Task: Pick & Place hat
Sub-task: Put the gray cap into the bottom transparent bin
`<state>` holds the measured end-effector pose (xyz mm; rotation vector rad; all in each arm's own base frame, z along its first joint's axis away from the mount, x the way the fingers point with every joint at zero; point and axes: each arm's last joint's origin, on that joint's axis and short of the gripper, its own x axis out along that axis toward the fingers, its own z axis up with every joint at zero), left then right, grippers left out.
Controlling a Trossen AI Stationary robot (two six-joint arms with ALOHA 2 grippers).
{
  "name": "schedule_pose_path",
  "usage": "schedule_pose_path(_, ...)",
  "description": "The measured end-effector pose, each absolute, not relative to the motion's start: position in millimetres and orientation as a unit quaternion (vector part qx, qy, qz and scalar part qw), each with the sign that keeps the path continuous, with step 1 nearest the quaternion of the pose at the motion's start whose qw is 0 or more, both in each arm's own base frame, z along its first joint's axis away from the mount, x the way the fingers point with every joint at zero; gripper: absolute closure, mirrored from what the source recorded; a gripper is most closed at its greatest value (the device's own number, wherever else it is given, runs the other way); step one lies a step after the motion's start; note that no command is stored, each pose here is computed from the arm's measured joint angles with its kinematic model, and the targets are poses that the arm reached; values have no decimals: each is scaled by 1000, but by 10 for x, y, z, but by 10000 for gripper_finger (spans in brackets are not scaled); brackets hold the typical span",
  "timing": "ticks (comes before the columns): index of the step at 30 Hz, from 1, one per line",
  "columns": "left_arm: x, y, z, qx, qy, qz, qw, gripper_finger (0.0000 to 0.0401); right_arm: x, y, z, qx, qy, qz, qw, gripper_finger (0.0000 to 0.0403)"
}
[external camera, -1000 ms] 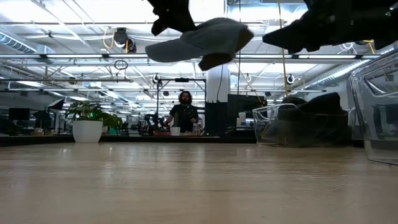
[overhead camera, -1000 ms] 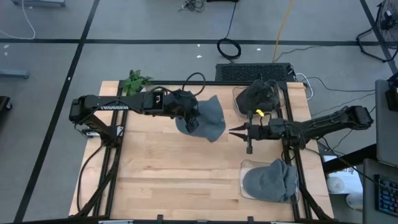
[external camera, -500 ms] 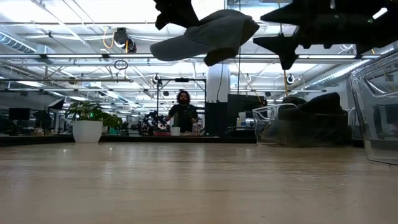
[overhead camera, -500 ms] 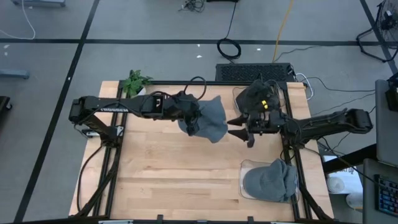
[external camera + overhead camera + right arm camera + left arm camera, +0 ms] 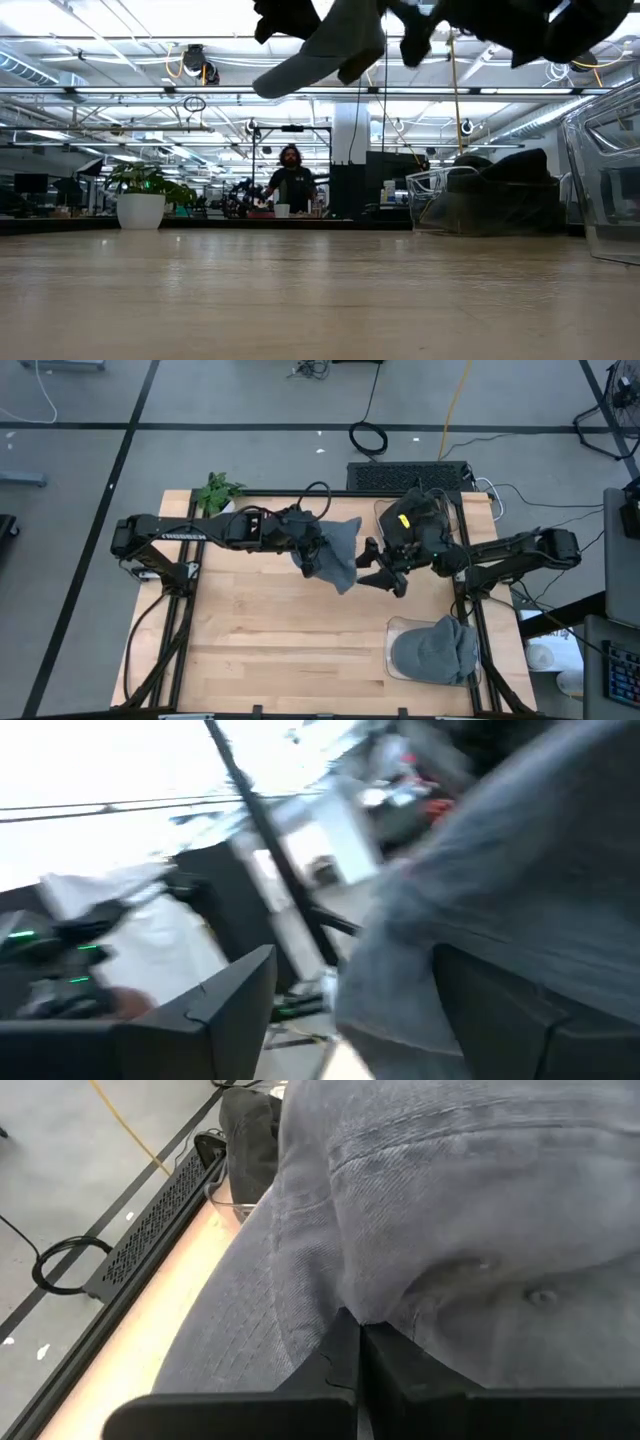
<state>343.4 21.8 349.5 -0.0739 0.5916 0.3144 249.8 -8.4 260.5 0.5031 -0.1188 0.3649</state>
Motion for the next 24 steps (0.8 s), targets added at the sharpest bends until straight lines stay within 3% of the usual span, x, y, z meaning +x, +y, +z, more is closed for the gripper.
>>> schedule_pose_path(4, 3433, 219, 3494, -36, 290, 154, 944, 401, 2534, -73, 2707, 240, -69, 204, 946, 148)
schedule_pose_path(16, 3429, 221, 3489, -44, 292, 158, 942, 401, 2588, -169, 2553, 219, -32, 21, 975, 155)
schedule_pose_path(24, 3429, 226, 3489, -44, 292, 159, 942, 401, 2590, -176, 2501, 219, -8, 4, 976, 175)
